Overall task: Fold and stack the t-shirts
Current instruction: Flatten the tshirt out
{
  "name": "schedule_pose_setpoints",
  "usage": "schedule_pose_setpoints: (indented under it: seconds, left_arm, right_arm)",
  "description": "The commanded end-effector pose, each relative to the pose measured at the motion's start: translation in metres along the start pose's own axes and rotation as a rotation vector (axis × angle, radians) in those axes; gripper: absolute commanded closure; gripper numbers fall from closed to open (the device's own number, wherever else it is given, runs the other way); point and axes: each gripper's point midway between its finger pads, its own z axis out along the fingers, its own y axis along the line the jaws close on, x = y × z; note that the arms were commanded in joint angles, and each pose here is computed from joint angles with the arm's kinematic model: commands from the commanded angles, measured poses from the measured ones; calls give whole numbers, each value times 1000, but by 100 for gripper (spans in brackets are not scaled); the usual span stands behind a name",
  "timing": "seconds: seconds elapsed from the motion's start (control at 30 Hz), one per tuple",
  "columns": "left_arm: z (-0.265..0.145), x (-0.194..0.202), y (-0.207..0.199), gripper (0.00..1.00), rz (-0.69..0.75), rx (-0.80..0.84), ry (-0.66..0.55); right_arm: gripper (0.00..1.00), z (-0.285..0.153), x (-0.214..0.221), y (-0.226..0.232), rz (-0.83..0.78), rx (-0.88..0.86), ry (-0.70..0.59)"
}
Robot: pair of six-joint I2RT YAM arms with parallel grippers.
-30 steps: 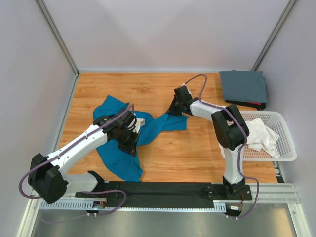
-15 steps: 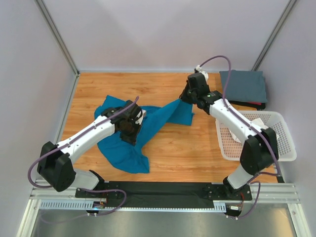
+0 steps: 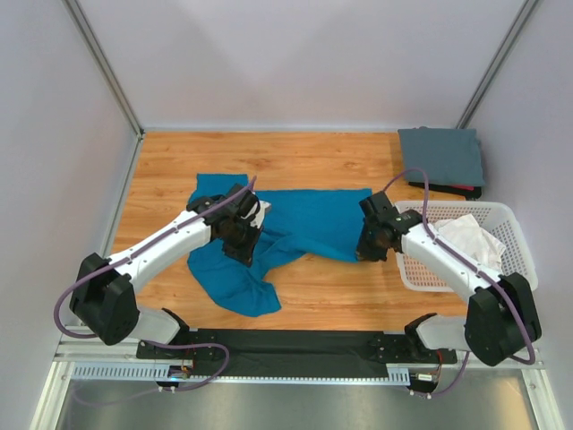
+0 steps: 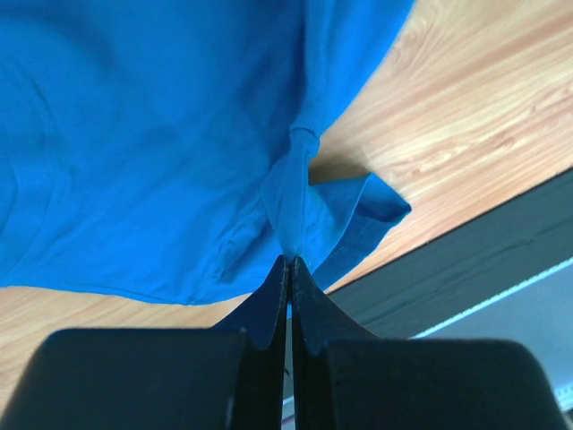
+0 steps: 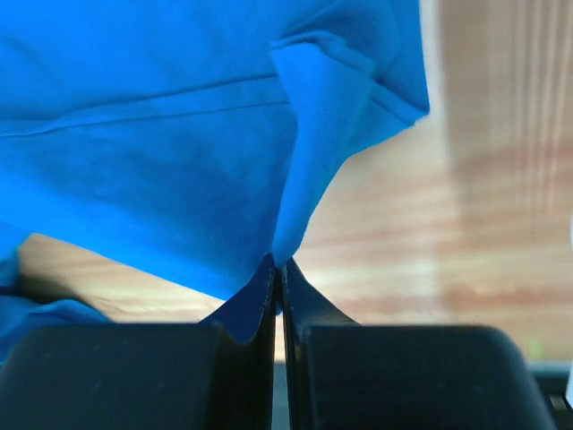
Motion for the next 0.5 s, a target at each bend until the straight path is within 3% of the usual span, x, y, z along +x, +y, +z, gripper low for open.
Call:
schedule_pose_setpoints:
  seconds: [0.0, 0.03, 0.1, 0.13, 0.17, 0.2, 0.23, 0.3, 0.47]
  left_arm:
    - [-8, 10, -6, 100, 38, 48, 20]
    - [-8, 12, -8, 99, 42, 60, 30]
    - [-10, 12, -12, 83, 45, 85, 23]
    - [-14, 8, -14, 63, 45, 87, 9]
    - [-18, 3, -10, 49, 46, 60, -17]
    - [-22, -3, -7, 6, 43, 34, -43]
    - [-30, -14, -5, 0, 31, 11, -87]
    - [-43, -35, 9, 0, -5, -73, -176]
    - [-71, -98, 73, 2, -337, -154, -381]
  right_arm:
    - [100, -6, 36, -19, 26, 37, 122]
    - [98, -5, 36, -23, -19, 51, 126]
    - [78, 0, 31, -31, -66, 110, 126]
    - [72, -1, 28, -30, -106, 112, 133]
    - [57, -2, 21, -25, -128, 121, 141]
    - [53, -4, 14, -19, -145, 115, 137]
    - [52, -6, 8, -14, -156, 107, 127]
    - [50, -15, -16, 7, -188, 57, 76]
    - [50, -41, -72, 50, -216, -26, -68]
